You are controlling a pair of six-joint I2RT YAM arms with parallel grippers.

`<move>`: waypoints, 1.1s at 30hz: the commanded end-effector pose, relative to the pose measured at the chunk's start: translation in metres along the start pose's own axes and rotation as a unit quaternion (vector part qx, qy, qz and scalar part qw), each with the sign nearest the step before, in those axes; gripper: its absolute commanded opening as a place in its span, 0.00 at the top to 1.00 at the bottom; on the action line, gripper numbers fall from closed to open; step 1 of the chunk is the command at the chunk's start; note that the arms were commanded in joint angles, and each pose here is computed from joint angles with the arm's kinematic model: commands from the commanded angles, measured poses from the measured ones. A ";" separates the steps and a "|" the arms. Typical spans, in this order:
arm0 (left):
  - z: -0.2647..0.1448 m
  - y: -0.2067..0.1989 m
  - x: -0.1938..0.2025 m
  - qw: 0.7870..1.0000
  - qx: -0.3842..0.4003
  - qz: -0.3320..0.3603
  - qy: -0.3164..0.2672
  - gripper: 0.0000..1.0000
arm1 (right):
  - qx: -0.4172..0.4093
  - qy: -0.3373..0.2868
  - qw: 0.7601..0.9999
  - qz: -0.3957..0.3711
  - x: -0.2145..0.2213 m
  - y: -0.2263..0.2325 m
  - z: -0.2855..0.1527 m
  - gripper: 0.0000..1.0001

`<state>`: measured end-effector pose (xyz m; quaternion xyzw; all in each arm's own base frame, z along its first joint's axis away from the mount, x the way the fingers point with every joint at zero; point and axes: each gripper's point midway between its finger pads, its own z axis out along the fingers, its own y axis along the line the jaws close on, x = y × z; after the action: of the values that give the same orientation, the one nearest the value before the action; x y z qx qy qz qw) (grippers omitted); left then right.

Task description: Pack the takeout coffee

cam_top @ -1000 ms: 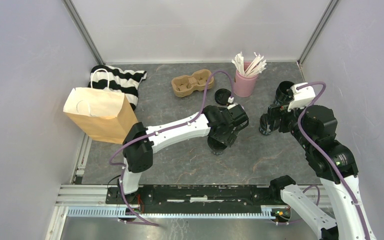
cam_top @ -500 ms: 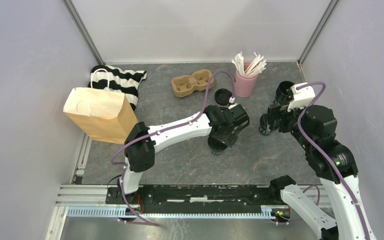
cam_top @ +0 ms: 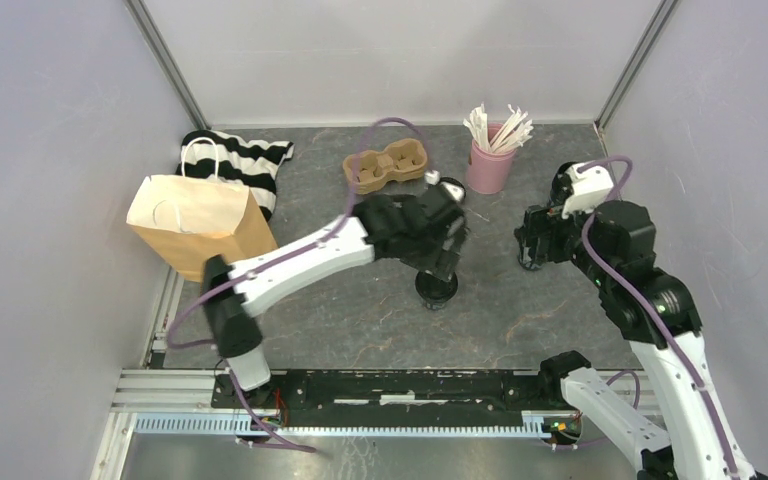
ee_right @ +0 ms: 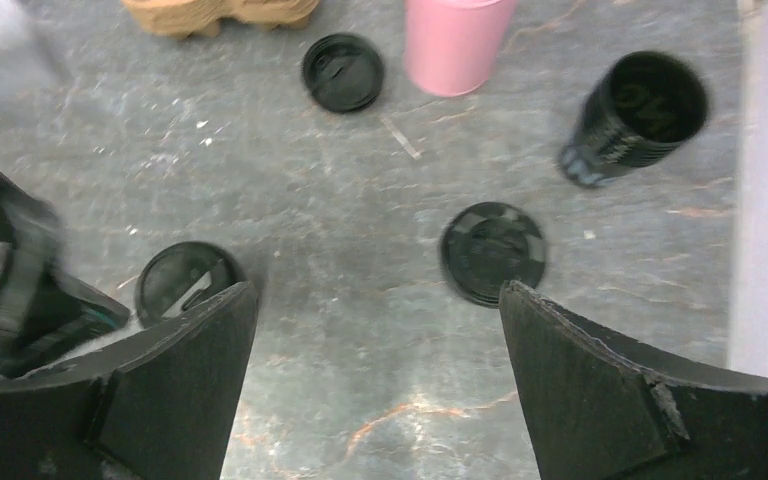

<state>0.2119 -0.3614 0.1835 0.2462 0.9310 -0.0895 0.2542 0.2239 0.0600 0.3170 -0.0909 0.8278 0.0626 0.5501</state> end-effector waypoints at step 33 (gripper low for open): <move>0.043 0.040 0.047 0.918 0.248 -0.302 0.066 0.56 | -0.338 0.203 0.878 0.273 0.180 0.109 0.097 0.59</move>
<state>0.2121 -0.3107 0.1141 0.0040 0.9332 -0.3501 0.0809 0.2132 0.1654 0.1086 -0.0440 0.8602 0.4413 0.2517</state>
